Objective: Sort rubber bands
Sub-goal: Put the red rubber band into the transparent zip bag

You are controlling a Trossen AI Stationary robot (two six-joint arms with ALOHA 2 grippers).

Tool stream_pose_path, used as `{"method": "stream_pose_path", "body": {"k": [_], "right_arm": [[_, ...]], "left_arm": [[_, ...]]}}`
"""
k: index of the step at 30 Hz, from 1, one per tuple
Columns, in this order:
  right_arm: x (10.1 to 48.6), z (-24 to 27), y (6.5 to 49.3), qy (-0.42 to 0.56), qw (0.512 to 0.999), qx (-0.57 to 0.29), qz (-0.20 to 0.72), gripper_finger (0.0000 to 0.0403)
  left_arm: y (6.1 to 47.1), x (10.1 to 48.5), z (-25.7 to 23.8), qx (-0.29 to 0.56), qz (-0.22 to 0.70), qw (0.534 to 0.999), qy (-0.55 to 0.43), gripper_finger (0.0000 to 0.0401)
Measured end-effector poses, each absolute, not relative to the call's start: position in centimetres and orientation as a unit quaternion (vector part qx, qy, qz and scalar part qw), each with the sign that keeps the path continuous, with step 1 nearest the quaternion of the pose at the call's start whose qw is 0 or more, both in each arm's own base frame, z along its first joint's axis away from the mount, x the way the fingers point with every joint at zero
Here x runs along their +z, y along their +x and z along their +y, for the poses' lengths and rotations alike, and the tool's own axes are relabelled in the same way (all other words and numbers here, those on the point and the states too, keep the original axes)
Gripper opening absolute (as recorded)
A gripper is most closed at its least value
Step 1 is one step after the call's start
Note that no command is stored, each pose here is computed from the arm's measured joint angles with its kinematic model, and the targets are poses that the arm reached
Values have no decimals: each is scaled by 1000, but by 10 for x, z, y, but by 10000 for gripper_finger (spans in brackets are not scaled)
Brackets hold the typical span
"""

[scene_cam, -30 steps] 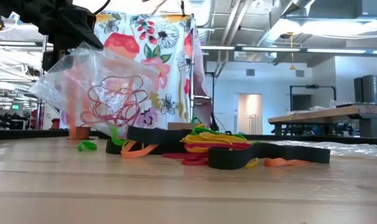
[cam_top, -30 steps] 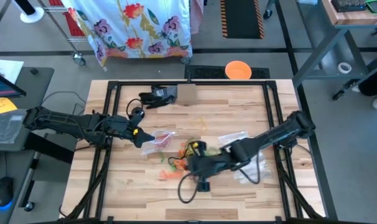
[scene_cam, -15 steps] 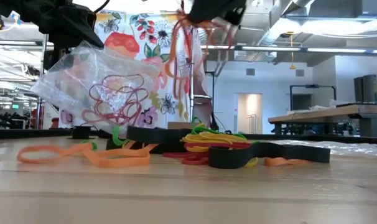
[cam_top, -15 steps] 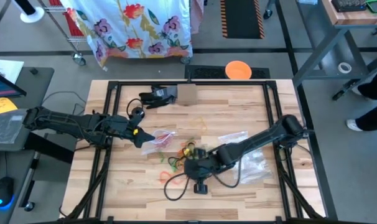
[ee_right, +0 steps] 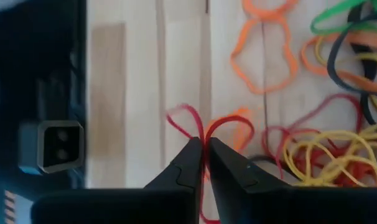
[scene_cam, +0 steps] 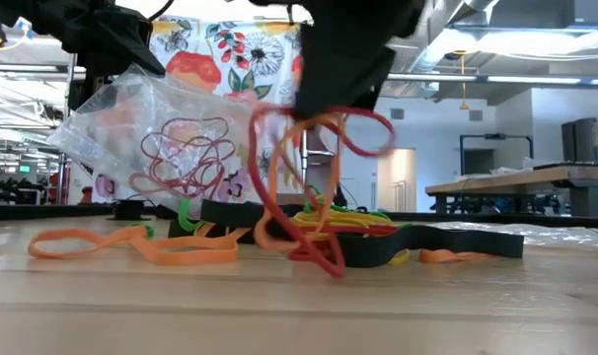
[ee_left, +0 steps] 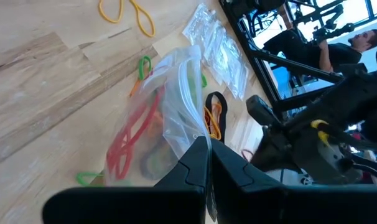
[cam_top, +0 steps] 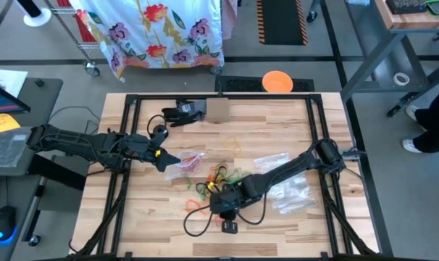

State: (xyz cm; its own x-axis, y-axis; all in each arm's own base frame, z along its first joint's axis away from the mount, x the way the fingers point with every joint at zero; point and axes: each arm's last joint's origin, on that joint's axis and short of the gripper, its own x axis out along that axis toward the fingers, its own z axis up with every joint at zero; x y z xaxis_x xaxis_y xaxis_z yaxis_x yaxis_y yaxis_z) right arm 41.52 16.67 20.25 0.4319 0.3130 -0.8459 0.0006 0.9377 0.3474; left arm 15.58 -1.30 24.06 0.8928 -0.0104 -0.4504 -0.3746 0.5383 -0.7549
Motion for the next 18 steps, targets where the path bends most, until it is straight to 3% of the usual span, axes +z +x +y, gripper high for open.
{"method": "stream_pose_path", "body": {"k": [10,15,18], "right_arm": [[202,168,413,162,825,87,534,59],[205,184,411,156,837,104,514,59],[205,188,410,128,857,69,494,59]], "left_arm": [[156,240,-13,110,205,854,-465,0],[156,240,-13,109,205,856,-462,0],[156,240,-13,109,205,856,-461,0]]}}
